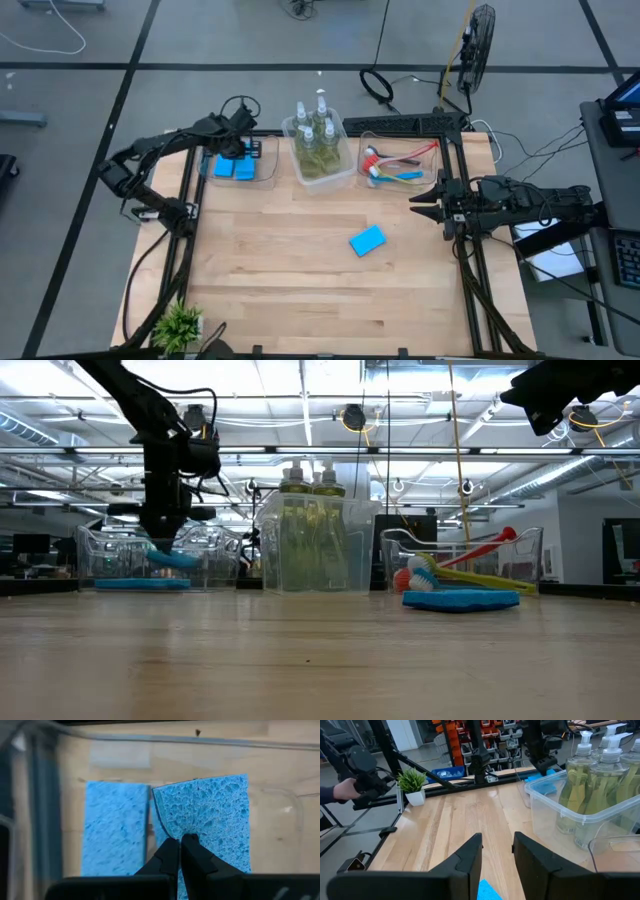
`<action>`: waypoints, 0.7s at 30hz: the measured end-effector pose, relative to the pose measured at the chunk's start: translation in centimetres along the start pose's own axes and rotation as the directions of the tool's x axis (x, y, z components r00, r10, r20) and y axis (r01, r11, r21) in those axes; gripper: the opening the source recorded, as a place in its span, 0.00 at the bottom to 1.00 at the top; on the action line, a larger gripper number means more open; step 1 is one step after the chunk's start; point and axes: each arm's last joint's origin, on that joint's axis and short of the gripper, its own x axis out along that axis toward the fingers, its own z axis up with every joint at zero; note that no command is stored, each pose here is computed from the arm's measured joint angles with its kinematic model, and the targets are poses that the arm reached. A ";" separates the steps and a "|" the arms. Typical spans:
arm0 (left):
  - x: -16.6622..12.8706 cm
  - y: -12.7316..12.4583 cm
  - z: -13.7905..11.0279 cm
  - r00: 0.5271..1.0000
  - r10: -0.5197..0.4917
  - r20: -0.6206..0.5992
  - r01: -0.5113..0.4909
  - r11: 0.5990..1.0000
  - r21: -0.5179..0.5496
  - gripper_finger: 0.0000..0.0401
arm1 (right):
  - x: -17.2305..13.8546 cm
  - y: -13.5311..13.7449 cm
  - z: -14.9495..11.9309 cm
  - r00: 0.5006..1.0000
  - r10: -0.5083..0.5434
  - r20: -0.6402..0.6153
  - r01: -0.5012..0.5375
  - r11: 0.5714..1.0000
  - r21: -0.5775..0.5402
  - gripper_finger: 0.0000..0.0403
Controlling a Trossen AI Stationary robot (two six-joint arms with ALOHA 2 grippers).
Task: Pick & Place Kitchen Sink Supplies
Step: Put the blue sponge into the left transparent bin
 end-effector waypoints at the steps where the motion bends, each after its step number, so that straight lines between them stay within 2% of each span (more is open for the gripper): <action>1: 0.2 -0.1 0.1 1.000 -0.007 -0.001 0.007 1.000 0.001 0.03 | 0.0 0.0 0.0 1.000 0.000 0.000 0.000 1.000 0.000 0.25; 8: 1.9 -0.9 0.1 0.996 -0.057 -0.062 0.059 0.998 0.029 0.03 | 0.0 0.0 0.0 1.000 0.000 0.000 0.000 1.000 -0.003 0.25; 17: 2.0 -1.0 0.1 0.994 -0.068 -0.082 0.071 0.997 0.043 0.30 | 0.0 0.0 0.0 1.000 0.003 0.000 -0.003 1.000 -0.003 0.25; 21: 1.2 -0.9 0.1 0.990 -0.113 -0.079 0.118 0.991 0.056 0.41 | 0.0 0.0 0.0 1.000 0.004 -0.001 -0.004 1.000 -0.003 0.25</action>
